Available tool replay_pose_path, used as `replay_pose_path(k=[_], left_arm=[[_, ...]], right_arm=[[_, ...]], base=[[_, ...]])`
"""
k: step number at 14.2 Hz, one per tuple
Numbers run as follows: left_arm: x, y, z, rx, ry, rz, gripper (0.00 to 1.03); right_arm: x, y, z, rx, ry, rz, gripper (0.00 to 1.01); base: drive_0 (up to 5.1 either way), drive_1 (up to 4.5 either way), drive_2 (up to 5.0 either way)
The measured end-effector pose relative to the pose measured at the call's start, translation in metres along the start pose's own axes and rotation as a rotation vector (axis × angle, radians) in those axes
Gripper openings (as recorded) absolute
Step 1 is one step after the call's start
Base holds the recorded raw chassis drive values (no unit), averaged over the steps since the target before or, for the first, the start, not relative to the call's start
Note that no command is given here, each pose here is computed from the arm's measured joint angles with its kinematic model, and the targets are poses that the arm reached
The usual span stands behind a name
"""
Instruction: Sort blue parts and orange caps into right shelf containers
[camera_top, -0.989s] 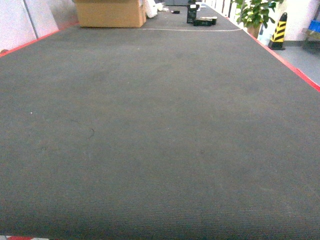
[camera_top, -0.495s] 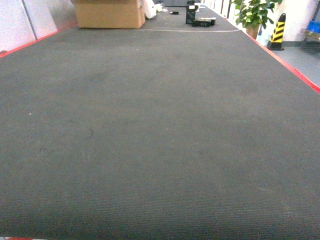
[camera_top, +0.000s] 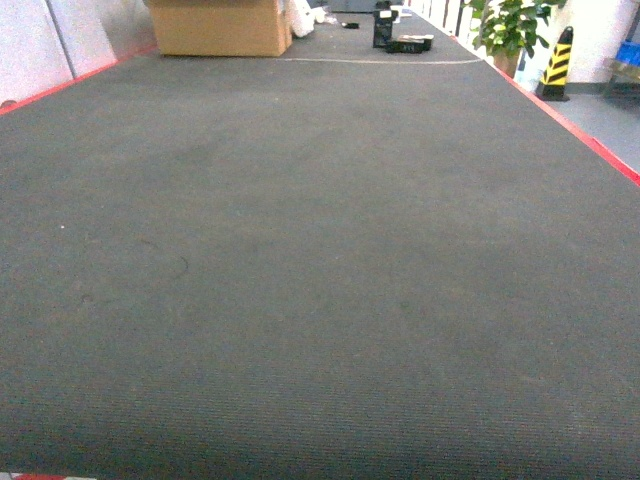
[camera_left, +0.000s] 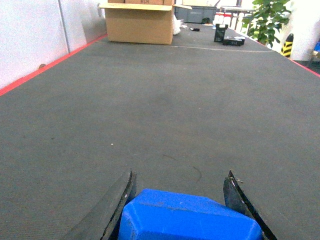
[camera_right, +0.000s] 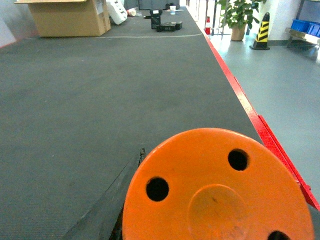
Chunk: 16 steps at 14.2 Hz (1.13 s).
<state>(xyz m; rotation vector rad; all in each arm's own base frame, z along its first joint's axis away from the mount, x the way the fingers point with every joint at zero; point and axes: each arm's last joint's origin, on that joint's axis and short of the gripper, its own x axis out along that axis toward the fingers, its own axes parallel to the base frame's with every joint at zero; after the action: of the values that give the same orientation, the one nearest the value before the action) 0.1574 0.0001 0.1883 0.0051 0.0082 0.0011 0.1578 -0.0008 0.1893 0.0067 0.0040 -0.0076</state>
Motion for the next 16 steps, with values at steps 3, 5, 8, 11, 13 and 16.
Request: replay_pose_path(k=[3, 5, 8, 11, 13, 16], left_arm=[[0.0, 0.0002, 0.0, -0.001, 0.0, 0.004, 0.46], [0.0, 0.0002, 0.0, -0.001, 0.0, 0.003, 0.46], [0.0001, 0.0002, 0.0002, -0.001, -0.003, 0.003, 0.46], [0.0001, 0.0002, 0.0002, -0.001, -0.002, 0.002, 0.46], [0.0001, 0.0002, -0.0002, -0.001, 0.002, 0.002, 0.46], [0.0002, 0.0001, -0.0001, -0.001, 0.0, 0.001, 0.46]], right_arm=[[0.0, 0.0008, 0.0001, 0.0, -0.001, 0.008, 0.43], [0.0, 0.0008, -0.0002, 0.0, 0.002, 0.008, 0.43], [0.0, 0.0008, 0.0, 0.0, 0.0, 0.008, 0.43], [0.0, 0.0008, -0.0002, 0.0, 0.002, 0.008, 0.43], [0.0, 0.0008, 0.0, 0.0, 0.0, 0.008, 0.43], [0.0, 0.0008, 0.0, 0.0, 0.0, 0.008, 0.43]], base=[[3.2, -1.66, -1.7], [4.6, -3.72, -1.5], [4.9, -3.48, -1.2], [5.0, -2.66, -2.0], [5.0, -2.42, -2.4], [5.0, -2.47, -2.5]])
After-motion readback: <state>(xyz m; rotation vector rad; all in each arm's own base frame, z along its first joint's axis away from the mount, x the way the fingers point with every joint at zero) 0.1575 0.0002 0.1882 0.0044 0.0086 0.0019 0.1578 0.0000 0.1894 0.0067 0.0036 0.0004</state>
